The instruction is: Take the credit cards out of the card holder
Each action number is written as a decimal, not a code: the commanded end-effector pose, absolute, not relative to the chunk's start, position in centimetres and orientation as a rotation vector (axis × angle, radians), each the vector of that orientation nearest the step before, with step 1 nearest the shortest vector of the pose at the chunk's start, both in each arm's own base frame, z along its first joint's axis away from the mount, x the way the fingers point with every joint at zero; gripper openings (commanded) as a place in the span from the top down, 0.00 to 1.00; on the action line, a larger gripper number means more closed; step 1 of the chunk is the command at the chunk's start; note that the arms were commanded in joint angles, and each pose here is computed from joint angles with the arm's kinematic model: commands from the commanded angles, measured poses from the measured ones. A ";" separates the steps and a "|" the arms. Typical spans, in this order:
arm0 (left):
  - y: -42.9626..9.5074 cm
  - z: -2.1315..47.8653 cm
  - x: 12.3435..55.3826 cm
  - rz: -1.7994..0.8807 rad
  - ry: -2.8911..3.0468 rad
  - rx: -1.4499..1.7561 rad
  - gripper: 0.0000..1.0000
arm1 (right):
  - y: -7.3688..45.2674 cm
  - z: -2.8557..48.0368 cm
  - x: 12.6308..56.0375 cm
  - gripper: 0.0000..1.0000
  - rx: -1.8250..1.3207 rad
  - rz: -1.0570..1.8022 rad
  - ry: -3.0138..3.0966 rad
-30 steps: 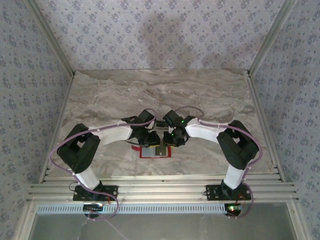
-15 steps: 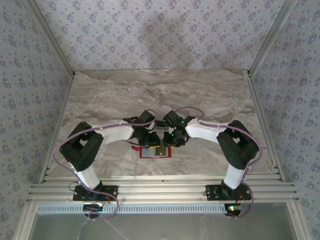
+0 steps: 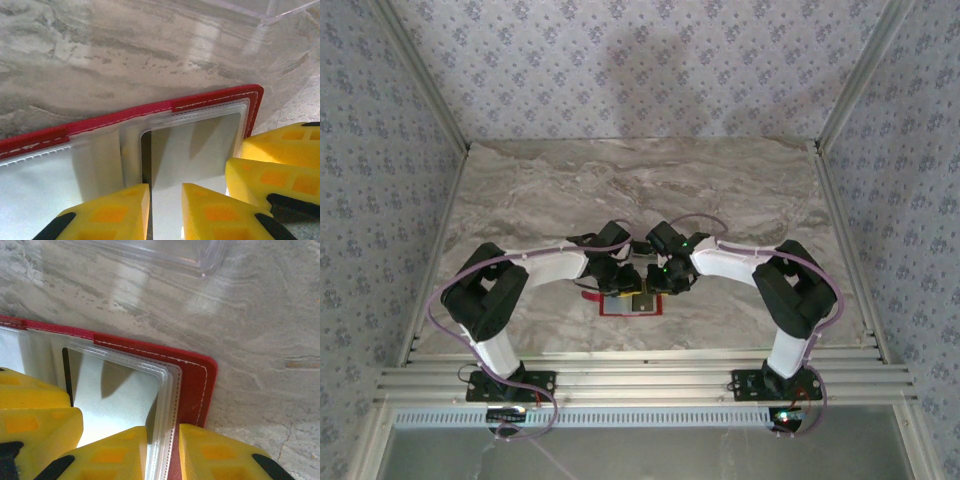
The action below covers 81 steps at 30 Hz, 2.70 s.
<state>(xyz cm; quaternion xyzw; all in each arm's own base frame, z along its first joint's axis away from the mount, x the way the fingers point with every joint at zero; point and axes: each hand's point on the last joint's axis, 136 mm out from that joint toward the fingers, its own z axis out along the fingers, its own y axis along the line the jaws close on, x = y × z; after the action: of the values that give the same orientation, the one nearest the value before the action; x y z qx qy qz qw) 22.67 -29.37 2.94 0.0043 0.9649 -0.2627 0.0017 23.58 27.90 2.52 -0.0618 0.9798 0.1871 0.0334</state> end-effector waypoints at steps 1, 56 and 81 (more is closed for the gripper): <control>-30.1 3.0 22.7 -0.873 3.034 0.029 0.75 | 27.9 1.5 22.5 0.76 -0.187 0.555 3.062; -27.6 4.9 23.3 -0.833 2.955 0.016 0.68 | 27.5 1.1 22.7 0.73 -0.207 0.492 3.084; -27.7 2.7 23.1 -1.017 2.930 -0.059 0.76 | 27.4 1.1 22.5 0.73 -0.211 0.478 3.089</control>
<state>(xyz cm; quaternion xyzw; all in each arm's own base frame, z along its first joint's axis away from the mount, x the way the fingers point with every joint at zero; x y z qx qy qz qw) 22.99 -27.41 2.65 -0.0166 0.9482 -0.3163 0.0240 23.47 28.05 2.31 -0.0638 0.9813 0.1796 0.0261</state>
